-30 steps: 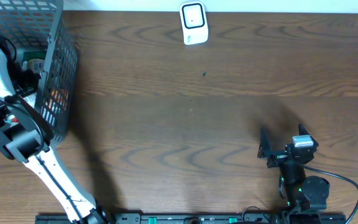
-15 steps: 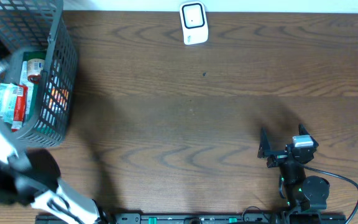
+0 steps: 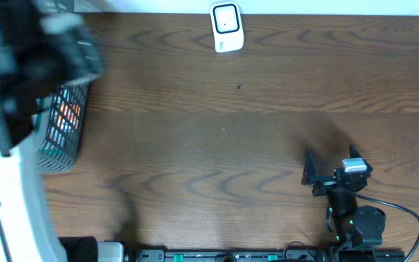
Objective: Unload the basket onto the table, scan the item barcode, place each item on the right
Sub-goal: 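Carry the white tub to the table centre and release it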
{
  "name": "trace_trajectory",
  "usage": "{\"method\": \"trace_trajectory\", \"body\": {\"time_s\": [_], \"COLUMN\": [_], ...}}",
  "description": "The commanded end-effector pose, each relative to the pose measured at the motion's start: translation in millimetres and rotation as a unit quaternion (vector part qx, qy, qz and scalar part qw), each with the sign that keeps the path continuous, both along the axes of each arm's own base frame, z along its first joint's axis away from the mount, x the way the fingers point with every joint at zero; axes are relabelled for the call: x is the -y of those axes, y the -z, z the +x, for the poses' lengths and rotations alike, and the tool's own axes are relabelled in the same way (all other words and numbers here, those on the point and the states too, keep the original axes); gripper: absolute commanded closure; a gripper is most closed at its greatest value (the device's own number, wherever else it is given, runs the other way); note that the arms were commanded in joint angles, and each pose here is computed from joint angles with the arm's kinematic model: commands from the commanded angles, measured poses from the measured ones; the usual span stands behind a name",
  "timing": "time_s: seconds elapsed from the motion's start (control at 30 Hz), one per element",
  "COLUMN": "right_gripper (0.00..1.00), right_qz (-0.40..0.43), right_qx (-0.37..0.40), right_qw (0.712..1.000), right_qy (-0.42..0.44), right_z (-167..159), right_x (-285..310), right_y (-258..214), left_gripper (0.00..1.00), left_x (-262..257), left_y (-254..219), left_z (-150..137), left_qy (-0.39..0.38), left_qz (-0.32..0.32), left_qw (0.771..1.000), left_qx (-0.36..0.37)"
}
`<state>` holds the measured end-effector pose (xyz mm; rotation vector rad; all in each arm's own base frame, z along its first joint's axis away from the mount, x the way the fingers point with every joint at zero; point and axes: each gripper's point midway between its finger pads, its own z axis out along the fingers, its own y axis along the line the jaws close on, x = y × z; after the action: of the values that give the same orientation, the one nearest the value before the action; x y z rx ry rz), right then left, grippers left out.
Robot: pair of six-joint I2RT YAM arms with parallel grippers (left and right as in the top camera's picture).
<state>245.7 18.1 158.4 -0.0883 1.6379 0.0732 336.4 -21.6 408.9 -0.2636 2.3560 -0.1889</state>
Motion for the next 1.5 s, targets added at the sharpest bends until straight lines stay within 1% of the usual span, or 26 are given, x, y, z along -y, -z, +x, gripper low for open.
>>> {"method": "trace_trajectory", "body": {"time_s": [0.0,0.1,0.17,0.27,0.37,0.57,0.8,1.0,1.1,1.13,1.23,1.4,1.47], "right_gripper": [0.01,0.01,0.01,0.01,0.01,0.01,0.01,0.01,0.01,0.01,0.01,0.01,0.01], "right_qz": [-0.006,-0.006,-0.006,-0.006,-0.006,-0.006,-0.006,-0.006,-0.006,-0.006,-0.006,-0.006,-0.006], "right_qx": [0.000,0.000,0.000,0.000,0.000,0.000,0.000,0.000,0.000,0.000,0.000,0.000,0.000], "right_qw": [1.000,1.000,1.000,1.000,1.000,1.000,1.000,1.000,1.000,1.000,1.000,1.000,1.000], "right_qy": [0.007,0.007,0.007,0.007,0.007,0.007,0.007,0.007,0.007,0.007,0.007,0.007,0.007], "right_z": [0.0,0.0,0.0,0.0,0.0,0.0,0.0,0.0,0.0,0.0,0.0,0.0,0.0], "right_x": [3.1,3.1,3.1,3.1,3.1,3.1,3.1,3.1,3.1,3.1,3.1,3.1,3.1], "right_y": [0.6,0.6,0.6,0.6,0.6,0.6,0.6,0.6,0.6,0.6,0.6,0.6,0.6], "left_gripper": [0.33,0.33,0.33,0.33,0.33,0.33,0.33,0.32,0.26,0.20,0.13,0.06,0.06], "left_x": [64.6,107.3,134.9,167.4,196.9,239.9,253.5,251.6,251.7,252.0,252.1,253.0,253.0], "left_y": [53.4,104.2,145.9,199.3,247.0,321.4,360.9,376.1,376.5,376.6,376.6,376.6,376.6], "left_z": [6.7,3.2,0.9,-3.5,-8.0,-19.9,-26.4,-30.4,-30.5,-30.2,-30.3,-31.0,-31.0], "left_qy": [0.068,0.108,0.129,0.152,0.173,0.203,0.212,0.211,0.211,0.211,0.211,0.212,0.212], "left_qz": [-0.012,0.006,0.028,0.053,0.075,0.112,0.132,0.139,0.139,0.139,0.138,0.136,0.136], "left_qw": [0.993,0.979,0.965,0.946,0.929,0.901,0.886,0.879,0.879,0.879,0.879,0.879,0.879], "left_qx": [-0.095,-0.175,-0.227,-0.283,-0.320,-0.367,-0.391,-0.405,-0.405,-0.404,-0.404,-0.406,-0.406]}}
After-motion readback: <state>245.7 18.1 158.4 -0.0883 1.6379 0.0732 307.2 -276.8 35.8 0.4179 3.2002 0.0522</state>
